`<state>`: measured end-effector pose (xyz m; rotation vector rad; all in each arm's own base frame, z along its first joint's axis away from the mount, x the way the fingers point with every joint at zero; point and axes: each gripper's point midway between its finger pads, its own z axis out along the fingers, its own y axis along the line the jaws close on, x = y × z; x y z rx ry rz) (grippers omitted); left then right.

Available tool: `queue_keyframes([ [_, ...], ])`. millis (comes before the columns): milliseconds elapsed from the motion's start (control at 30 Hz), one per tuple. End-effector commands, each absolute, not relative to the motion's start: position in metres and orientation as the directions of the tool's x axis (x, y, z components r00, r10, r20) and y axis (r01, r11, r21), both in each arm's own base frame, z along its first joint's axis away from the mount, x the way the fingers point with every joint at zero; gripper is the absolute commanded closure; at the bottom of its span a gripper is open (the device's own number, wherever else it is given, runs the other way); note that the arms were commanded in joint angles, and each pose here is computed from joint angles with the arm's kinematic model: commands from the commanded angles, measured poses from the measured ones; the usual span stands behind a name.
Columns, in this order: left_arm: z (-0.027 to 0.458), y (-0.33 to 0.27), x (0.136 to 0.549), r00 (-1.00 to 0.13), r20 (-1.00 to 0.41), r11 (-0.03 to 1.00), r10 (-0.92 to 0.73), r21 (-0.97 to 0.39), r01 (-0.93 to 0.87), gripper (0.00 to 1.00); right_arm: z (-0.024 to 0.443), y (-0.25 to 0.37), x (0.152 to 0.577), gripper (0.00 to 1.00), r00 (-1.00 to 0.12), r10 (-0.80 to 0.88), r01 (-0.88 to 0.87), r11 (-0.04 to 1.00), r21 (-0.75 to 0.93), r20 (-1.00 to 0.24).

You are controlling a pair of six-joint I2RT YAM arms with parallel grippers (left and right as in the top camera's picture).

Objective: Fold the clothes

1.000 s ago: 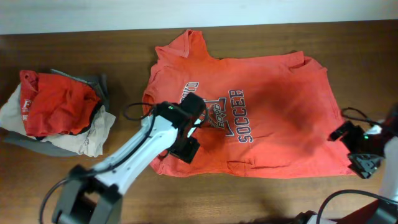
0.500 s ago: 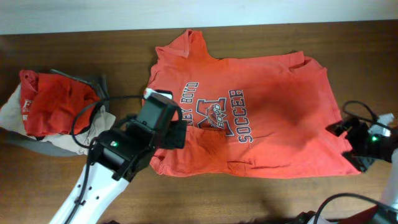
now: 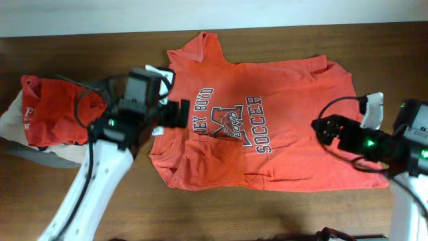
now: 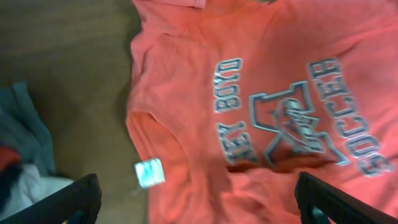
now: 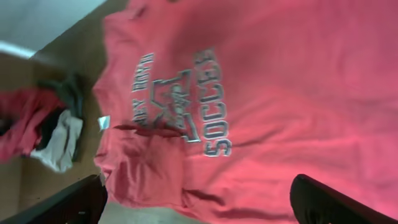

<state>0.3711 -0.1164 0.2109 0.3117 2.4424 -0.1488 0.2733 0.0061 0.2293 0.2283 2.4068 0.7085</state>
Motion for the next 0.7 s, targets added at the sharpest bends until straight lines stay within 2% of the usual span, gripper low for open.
queue_keyframes([
  [0,0.194,-0.128,0.397,-0.713,-0.593,0.899,0.374,0.043,0.436,0.01,0.240,0.026,0.267,0.01,-0.790,0.250,-0.102,0.846,0.523,-0.559],
  [367,0.177,-0.165,0.508,-0.594,-0.589,0.805,0.547,0.177,0.566,0.01,0.236,0.033,0.259,0.01,-0.810,0.224,-0.099,0.859,0.502,-0.543],
  [667,0.116,-0.202,0.577,-0.442,-0.599,0.705,0.668,0.316,0.635,0.02,0.225,0.028,0.249,0.01,-0.840,0.231,-0.039,0.877,0.479,-0.492],
])
